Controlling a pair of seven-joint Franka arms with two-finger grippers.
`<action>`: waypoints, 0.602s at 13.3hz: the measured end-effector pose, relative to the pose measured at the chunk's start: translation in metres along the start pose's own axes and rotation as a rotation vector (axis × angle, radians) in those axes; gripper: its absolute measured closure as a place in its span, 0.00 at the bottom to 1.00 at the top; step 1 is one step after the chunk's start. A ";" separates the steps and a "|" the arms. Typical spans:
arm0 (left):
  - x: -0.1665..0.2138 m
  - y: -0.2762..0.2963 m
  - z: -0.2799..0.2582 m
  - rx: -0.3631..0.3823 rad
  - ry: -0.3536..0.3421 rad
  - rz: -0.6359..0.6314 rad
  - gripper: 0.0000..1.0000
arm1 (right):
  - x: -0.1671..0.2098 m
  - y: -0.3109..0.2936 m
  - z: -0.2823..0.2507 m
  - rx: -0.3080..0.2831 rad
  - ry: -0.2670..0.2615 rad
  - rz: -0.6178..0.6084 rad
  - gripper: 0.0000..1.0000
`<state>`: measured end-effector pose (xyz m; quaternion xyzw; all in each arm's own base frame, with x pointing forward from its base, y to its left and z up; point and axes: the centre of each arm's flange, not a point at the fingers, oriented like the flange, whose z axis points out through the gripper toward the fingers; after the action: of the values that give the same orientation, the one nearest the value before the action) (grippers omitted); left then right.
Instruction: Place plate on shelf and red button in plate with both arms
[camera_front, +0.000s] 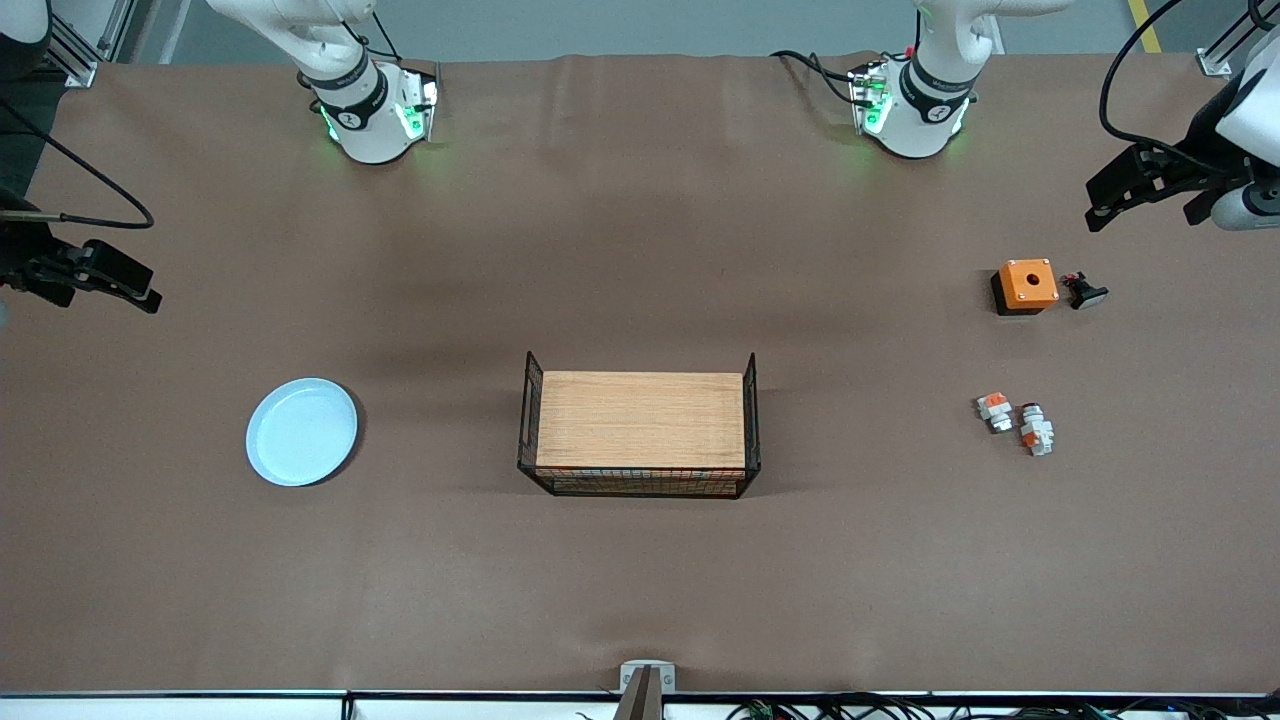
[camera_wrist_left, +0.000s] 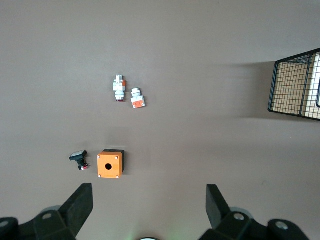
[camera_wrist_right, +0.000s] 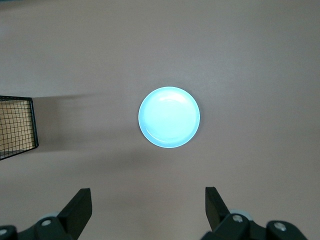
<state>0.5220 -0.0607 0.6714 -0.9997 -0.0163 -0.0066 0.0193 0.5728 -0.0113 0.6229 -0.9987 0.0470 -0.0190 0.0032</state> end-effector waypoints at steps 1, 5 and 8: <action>0.000 0.000 0.000 0.000 0.000 0.000 0.00 | 0.000 0.000 0.000 0.000 0.000 0.000 0.00; 0.001 -0.002 0.001 0.000 -0.002 -0.004 0.00 | 0.000 0.000 0.000 0.000 0.000 0.000 0.00; 0.012 -0.011 0.019 0.003 -0.035 -0.023 0.00 | 0.000 0.000 0.000 0.000 0.000 0.000 0.00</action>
<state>0.5342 -0.0484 0.6533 -0.9993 -0.0279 0.0107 0.0205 0.5728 -0.0114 0.6232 -0.9987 0.0470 -0.0192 0.0032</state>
